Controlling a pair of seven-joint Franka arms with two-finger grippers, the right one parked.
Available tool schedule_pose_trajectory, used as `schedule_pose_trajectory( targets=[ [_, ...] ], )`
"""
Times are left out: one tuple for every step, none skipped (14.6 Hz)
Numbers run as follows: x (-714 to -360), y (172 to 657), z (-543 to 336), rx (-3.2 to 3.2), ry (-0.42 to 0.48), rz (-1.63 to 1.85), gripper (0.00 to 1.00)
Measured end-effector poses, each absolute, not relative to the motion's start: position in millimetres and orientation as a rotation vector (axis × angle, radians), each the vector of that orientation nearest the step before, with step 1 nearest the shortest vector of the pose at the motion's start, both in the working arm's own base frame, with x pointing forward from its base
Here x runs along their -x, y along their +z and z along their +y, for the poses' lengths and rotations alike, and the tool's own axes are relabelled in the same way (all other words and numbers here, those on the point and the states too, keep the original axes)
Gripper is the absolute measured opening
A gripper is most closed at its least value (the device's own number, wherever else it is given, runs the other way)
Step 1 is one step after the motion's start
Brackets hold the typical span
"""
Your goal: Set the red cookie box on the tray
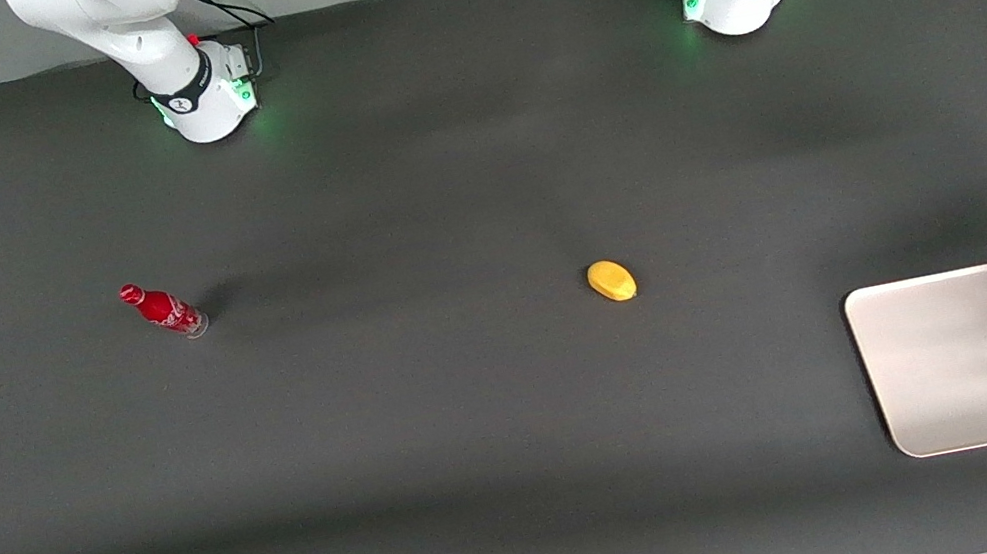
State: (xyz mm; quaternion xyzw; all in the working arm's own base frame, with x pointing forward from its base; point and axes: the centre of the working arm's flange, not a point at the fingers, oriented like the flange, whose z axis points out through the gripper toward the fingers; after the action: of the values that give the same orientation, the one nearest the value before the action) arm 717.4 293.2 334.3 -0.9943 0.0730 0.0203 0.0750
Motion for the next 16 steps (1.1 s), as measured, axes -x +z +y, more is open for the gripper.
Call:
schedule_pose_trajectory(
  targets=[
    [-712,368,290,2.994,0.072,0.210,1.00],
    [-699,419,283,3.018,0.083,0.180,1.00],
    [-689,449,276,3.038,0.098,0.141,1.00],
    [-677,480,265,3.064,0.125,0.093,1.00],
    [-664,508,252,3.089,0.158,0.049,1.00],
    [-650,536,236,3.112,0.193,0.006,1.00],
    [-637,562,221,3.129,0.218,-0.037,1.00],
    [-624,587,204,3.145,0.233,-0.074,1.00],
    [-611,609,185,3.165,0.245,-0.098,1.00],
    [-600,628,162,3.183,0.249,-0.131,1.00],
    [-590,644,137,3.197,0.246,-0.158,1.00],
    [-581,656,108,3.200,0.246,-0.170,1.00],
    [-570,663,78,3.194,0.256,-0.163,1.00],
    [-559,665,50,3.185,0.273,-0.144,1.00],
    [-550,663,27,3.179,0.282,-0.126,1.00],
    [-540,658,8,3.174,0.278,-0.113,1.00]
  ],
)
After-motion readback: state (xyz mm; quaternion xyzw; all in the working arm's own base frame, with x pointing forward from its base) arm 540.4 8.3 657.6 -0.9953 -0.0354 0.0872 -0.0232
